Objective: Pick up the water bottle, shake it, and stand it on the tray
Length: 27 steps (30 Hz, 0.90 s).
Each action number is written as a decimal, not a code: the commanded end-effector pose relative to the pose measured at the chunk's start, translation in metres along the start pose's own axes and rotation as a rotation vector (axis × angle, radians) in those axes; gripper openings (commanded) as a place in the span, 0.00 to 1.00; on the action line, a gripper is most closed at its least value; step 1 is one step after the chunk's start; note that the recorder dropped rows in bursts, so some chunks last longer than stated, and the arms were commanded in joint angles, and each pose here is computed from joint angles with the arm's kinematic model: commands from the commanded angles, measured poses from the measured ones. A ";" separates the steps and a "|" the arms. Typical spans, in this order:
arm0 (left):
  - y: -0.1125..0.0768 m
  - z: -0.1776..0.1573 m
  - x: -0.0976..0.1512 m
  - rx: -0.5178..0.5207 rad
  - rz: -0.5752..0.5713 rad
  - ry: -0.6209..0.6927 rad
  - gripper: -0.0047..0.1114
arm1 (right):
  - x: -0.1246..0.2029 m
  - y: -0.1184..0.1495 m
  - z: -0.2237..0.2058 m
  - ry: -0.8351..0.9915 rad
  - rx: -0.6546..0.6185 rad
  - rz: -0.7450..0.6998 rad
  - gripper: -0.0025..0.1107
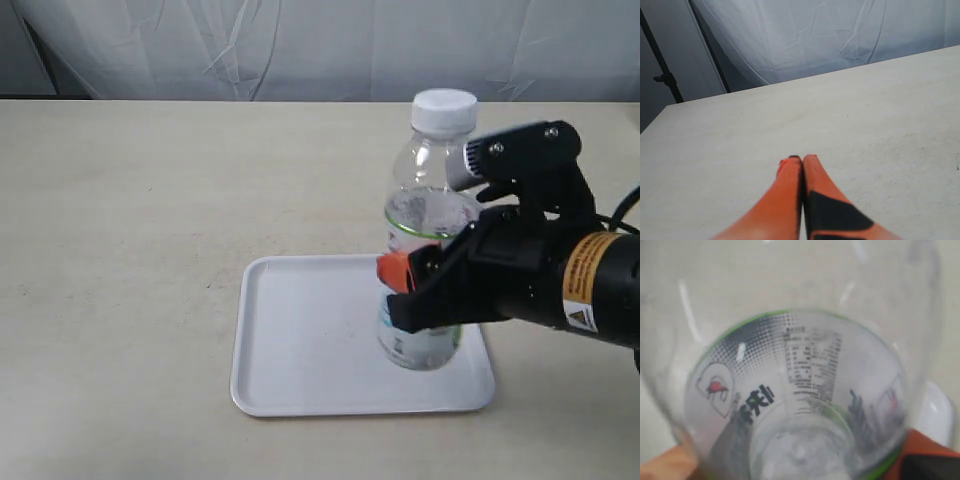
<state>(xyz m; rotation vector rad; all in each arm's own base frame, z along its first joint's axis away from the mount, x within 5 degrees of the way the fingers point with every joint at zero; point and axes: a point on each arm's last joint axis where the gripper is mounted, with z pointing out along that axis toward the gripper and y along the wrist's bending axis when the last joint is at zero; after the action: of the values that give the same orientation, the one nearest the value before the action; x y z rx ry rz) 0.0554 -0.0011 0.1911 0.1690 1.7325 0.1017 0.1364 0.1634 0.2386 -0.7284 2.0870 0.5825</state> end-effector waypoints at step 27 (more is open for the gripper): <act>0.000 0.000 0.000 0.000 -0.004 -0.009 0.04 | -0.021 -0.050 0.023 -0.379 0.075 0.004 0.01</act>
<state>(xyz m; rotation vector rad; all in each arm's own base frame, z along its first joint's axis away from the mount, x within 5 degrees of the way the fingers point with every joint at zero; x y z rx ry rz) 0.0554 -0.0011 0.1911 0.1690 1.7325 0.1017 0.2029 0.1370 0.2268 -0.4941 1.9790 0.4757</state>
